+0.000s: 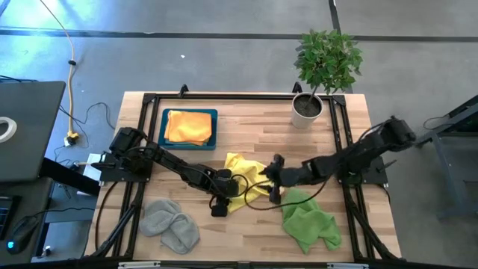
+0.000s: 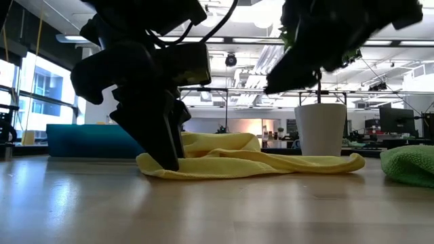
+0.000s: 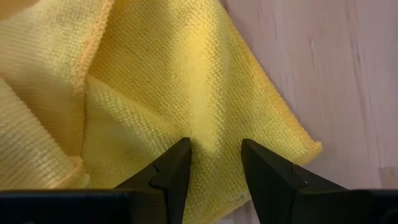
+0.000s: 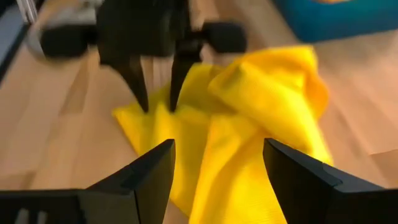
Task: Fold microfiber towels
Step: Fold the yellow microfiber cloth
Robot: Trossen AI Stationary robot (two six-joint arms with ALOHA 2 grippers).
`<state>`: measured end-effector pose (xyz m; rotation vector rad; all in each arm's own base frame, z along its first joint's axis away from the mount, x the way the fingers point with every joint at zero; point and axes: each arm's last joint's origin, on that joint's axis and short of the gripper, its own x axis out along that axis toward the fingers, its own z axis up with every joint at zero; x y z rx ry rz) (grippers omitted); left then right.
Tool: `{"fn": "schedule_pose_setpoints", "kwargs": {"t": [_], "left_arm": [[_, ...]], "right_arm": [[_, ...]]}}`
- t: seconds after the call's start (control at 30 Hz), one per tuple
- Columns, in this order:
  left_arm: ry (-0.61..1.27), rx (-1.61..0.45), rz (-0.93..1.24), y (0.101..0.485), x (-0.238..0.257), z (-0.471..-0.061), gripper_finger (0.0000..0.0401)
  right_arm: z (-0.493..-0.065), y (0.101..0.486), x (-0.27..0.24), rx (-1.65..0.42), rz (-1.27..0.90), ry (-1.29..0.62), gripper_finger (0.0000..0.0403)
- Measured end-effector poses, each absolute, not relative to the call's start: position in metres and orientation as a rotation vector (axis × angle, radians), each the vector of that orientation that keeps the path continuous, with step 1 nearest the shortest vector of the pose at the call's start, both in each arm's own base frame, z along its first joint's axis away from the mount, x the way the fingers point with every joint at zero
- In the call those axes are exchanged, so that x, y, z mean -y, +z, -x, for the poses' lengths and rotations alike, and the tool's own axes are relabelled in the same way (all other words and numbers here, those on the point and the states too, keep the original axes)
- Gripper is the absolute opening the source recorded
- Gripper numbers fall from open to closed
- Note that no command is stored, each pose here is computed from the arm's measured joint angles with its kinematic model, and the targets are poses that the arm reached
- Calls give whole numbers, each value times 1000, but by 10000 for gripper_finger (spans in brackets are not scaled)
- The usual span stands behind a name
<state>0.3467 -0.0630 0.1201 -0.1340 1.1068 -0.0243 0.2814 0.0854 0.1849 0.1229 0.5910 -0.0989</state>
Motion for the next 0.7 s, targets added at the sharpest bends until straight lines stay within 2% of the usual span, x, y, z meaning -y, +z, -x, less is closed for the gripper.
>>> {"fn": "schedule_pose_setpoints", "kwargs": {"t": [0.3, 0.53, 0.7], "left_arm": [[-27, -1109, 132, 120, 66, -346, 138], [-28, -1113, 132, 120, 67, -345, 138], [-29, -1113, 131, 120, 67, -345, 138]], "right_arm": [[-301, 136, -107, -600, 41, -23, 236], [-305, 115, -108, -609, 127, -124, 236], [-307, 104, -109, -615, 127, -127, 231]]}}
